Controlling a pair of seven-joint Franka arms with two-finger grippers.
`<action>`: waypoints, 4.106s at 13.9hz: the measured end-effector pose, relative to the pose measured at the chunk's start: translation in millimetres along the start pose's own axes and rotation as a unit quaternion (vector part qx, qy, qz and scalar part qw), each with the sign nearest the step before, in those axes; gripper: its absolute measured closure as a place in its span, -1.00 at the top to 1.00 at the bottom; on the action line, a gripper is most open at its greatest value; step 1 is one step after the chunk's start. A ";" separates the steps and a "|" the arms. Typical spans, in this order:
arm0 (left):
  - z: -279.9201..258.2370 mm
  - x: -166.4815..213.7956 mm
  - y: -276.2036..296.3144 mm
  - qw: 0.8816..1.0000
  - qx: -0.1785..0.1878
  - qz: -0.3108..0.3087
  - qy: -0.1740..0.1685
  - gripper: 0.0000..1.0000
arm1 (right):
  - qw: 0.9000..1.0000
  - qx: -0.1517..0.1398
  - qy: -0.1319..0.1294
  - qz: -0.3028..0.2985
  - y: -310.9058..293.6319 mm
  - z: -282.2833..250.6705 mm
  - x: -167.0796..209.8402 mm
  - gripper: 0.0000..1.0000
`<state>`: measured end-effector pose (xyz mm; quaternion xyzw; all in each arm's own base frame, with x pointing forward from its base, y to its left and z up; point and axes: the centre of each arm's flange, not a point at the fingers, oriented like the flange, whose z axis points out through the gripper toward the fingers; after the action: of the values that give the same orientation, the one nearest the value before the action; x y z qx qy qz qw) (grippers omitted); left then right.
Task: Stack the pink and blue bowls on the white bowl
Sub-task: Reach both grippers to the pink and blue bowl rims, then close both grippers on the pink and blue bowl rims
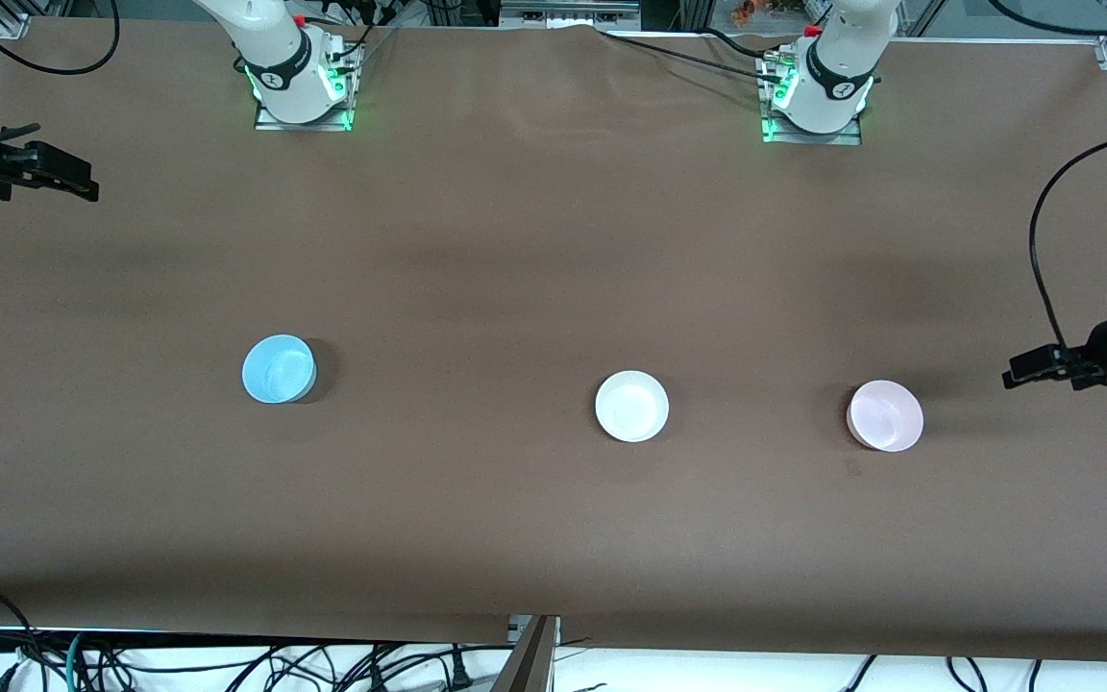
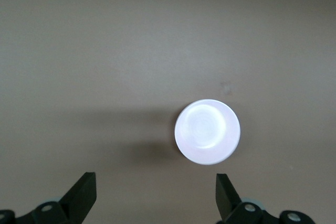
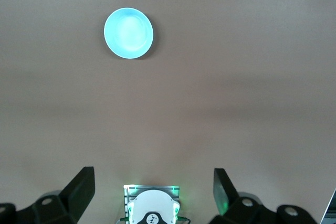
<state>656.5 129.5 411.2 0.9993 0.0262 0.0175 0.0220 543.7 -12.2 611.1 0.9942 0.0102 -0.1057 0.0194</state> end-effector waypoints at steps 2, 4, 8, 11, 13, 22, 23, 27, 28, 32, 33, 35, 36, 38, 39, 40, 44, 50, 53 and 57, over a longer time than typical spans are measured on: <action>32.4 4.8 -1.0 1.000 0.009 -0.014 0.012 1.00 | 1.000 0.001 0.002 -0.001 -0.9 5.6 7.9 1.00; 68.2 3.1 5.2 0.999 0.001 -0.024 0.027 1.00 | 1.000 0.000 0.006 -0.001 -1.8 17.1 23.4 1.00; 119.8 -15.7 15.8 0.999 -0.012 -0.041 0.030 0.97 | 1.000 0.001 -0.008 -0.001 -4.3 49.2 53.0 1.00; 144.6 -31.4 23.5 0.998 0.016 -0.053 0.031 0.94 | 0.999 0.029 -0.026 -0.004 -13.3 90.9 84.7 1.00; 159.2 -40.9 29.3 0.996 0.041 -0.065 0.034 0.94 | 0.999 0.034 -0.037 -0.003 -16.2 121.9 106.0 1.00; 207.5 -60.1 23.7 0.995 0.013 -0.091 0.049 0.80 | 0.998 0.038 -0.055 0.013 -4.8 229.6 164.9 1.00; 211.0 -61.6 23.0 0.994 0.011 -0.092 0.048 0.78 | 0.998 0.038 -0.056 0.014 -5.4 240.2 169.6 1.00; 212.7 -61.7 23.9 0.995 0.009 -0.092 0.049 0.63 | 0.998 0.042 -0.048 0.018 -7.0 282.5 183.7 1.00; 212.5 -61.6 23.9 0.994 0.008 -0.092 0.050 0.62 | 0.998 0.042 -0.045 0.019 -7.2 290.0 184.8 1.00; 212.0 -61.1 24.7 0.994 0.008 -0.091 0.051 0.41 | 0.999 0.042 -0.026 0.016 -6.3 307.4 186.0 1.00; 211.8 -61.0 24.9 0.994 0.008 -0.091 0.051 0.30 | 0.999 0.046 -0.020 0.017 -6.0 311.3 186.4 1.00; 210.0 -59.7 25.5 0.994 0.008 -0.091 0.053 0.17 | 0.998 0.052 -0.005 0.020 -4.3 321.3 186.7 1.00; 208.2 -58.4 25.9 0.994 0.008 -0.090 0.055 0.08 | 0.998 0.052 0.004 0.021 -3.4 328.2 186.4 1.00; 205.6 -56.4 25.9 0.994 0.008 -0.090 0.058 -0.09 | 0.998 0.051 0.017 0.023 -2.4 344.2 183.9 1.00; 205.1 -55.9 25.7 0.994 0.008 -0.090 0.059 -0.10 | 0.998 0.055 0.021 0.025 -2.6 350.8 182.2 1.00; 204.5 -55.4 25.7 0.994 0.008 -0.090 0.060 -0.22 | 0.998 0.060 0.023 0.027 -2.9 355.9 180.7 1.00; 203.2 -54.5 25.9 0.994 0.008 -0.089 0.061 -0.41 | 0.997 0.068 0.034 0.024 -3.0 364.3 178.4 0.97; 203.1 -54.2 28.3 0.994 0.008 -0.087 0.061 -0.81 | 0.996 0.081 0.040 0.023 -3.1 380.7 170.6 0.97; 200.2 -53.1 31.0 0.994 0.007 -0.085 0.064 -0.95 | 0.996 0.082 0.042 0.017 -3.1 379.2 168.1 0.93; 199.1 -52.2 31.1 0.994 0.007 -0.084 0.066 -0.95 | 0.996 0.083 0.043 0.016 -3.0 374.5 162.1 0.78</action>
<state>613.2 87.2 212.1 0.9903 0.1119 0.0808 0.0142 623.5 -21.8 211.0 0.9960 -0.0139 -0.0633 -0.0619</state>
